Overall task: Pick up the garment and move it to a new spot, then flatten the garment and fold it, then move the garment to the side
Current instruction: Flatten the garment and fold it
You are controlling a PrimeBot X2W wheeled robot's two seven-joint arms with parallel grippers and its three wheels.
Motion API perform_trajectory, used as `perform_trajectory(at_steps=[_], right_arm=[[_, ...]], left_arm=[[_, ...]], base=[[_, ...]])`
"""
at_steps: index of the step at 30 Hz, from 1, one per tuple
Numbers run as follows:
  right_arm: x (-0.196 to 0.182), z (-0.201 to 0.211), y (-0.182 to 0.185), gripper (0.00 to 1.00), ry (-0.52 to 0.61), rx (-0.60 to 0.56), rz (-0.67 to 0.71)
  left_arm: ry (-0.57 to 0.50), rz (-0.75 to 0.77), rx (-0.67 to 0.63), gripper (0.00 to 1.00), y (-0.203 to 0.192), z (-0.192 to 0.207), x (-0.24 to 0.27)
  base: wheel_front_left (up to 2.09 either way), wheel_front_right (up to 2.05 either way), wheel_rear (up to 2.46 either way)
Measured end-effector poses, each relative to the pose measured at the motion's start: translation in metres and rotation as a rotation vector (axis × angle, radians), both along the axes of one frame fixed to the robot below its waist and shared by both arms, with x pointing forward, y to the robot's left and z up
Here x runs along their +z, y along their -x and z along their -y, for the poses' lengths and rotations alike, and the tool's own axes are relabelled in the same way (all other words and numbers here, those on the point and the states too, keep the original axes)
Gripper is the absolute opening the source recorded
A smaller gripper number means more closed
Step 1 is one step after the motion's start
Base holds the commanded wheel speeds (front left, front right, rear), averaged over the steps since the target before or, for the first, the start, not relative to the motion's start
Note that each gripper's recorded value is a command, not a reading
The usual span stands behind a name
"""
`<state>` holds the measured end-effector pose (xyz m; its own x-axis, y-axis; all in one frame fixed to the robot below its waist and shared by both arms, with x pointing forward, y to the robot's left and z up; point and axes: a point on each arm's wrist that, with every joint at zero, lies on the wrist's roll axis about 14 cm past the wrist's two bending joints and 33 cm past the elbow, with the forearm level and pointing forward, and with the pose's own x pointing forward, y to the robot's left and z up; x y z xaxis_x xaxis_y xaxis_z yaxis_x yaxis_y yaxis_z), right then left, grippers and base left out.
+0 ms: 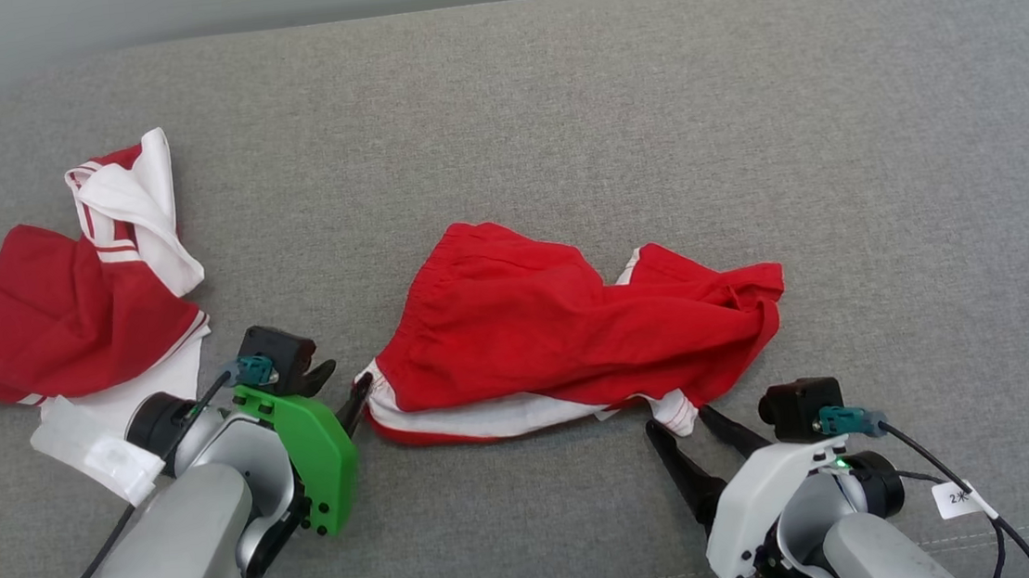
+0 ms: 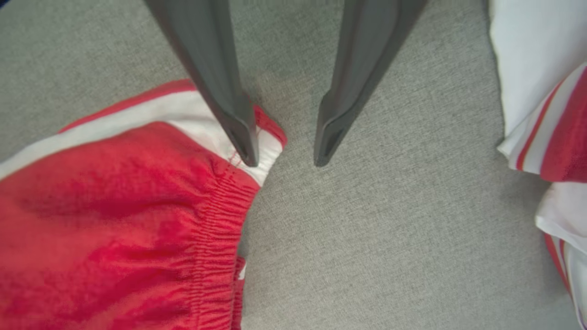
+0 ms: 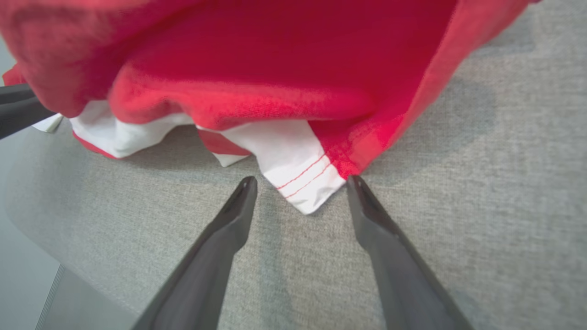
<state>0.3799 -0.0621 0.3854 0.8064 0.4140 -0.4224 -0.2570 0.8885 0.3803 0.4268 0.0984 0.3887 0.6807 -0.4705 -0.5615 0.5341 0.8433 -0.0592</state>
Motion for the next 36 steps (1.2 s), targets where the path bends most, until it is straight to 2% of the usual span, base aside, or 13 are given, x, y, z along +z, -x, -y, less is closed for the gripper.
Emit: perform_trajectory(at_steps=[4, 6, 7, 9, 10, 12, 16, 30, 31, 32, 33, 34, 36], right_arm=[[0.0, -0.002, 0.001, 1.0, 0.002, 0.007, 0.001], [0.0, -0.003, 0.001, 1.0, 0.002, 0.012, 0.002], [0.001, -0.004, 0.002, 0.94, 0.002, 0.014, 0.002], [0.001, -0.004, 0.002, 0.73, 0.003, 0.016, 0.004], [0.001, -0.004, 0.002, 0.51, 0.003, 0.016, 0.004], [0.001, -0.003, 0.002, 0.25, 0.005, 0.012, 0.005], [0.002, 0.002, 0.002, 0.0, 0.011, -0.001, 0.014], [0.017, 0.023, -0.006, 0.0, 0.051, -0.058, 0.082], [0.017, 0.024, -0.006, 0.0, 0.053, -0.059, 0.081], [0.017, 0.024, -0.005, 0.0, 0.057, -0.058, 0.08], [0.017, 0.024, -0.005, 0.81, 0.063, -0.055, 0.081], [0.017, 0.024, -0.004, 1.0, 0.069, -0.052, 0.078], [0.014, 0.024, -0.001, 1.0, 0.071, -0.049, 0.069]], left_arm=[[-0.005, -0.024, 0.012, 0.42, 0.003, -0.005, -0.005], [-0.006, -0.023, 0.015, 0.29, 0.004, -0.006, -0.005], [-0.005, -0.021, 0.015, 0.2, 0.004, -0.006, -0.005], [-0.003, -0.019, 0.016, 0.0, 0.003, -0.006, -0.005], [0.0, -0.017, 0.016, 0.0, 0.004, -0.005, -0.005], [0.007, -0.016, 0.015, 0.0, 0.004, -0.002, -0.006], [0.019, -0.013, 0.019, 0.0, 0.004, 0.0, -0.007], [0.1, 0.009, 0.146, 0.0, -0.001, -0.012, 0.002], [0.1, 0.005, 0.145, 0.15, 0.001, -0.012, 0.002], [0.101, 0.007, 0.141, 0.63, 0.002, -0.011, 0.003], [0.107, 0.007, 0.14, 1.0, 0.002, -0.009, 0.004], [0.113, 0.008, 0.138, 1.0, 0.002, -0.008, 0.005], [0.12, 0.011, 0.125, 1.0, 0.003, -0.004, 0.007]], base=[[0.0, 0.0, 0.0], [0.0, 0.0, 0.0], [0.0, 0.0, 0.0], [0.0, 0.0, 0.0], [0.0, 0.0, 0.0], [0.0, 0.0, 0.0], [0.0, 0.0, 0.0], [0.0, 0.0, 0.0], [0.0, 0.0, 0.0], [0.0, 0.0, 0.0], [0.0, 0.0, 0.0], [0.0, 0.0, 0.0], [0.0, 0.0, 0.0]])
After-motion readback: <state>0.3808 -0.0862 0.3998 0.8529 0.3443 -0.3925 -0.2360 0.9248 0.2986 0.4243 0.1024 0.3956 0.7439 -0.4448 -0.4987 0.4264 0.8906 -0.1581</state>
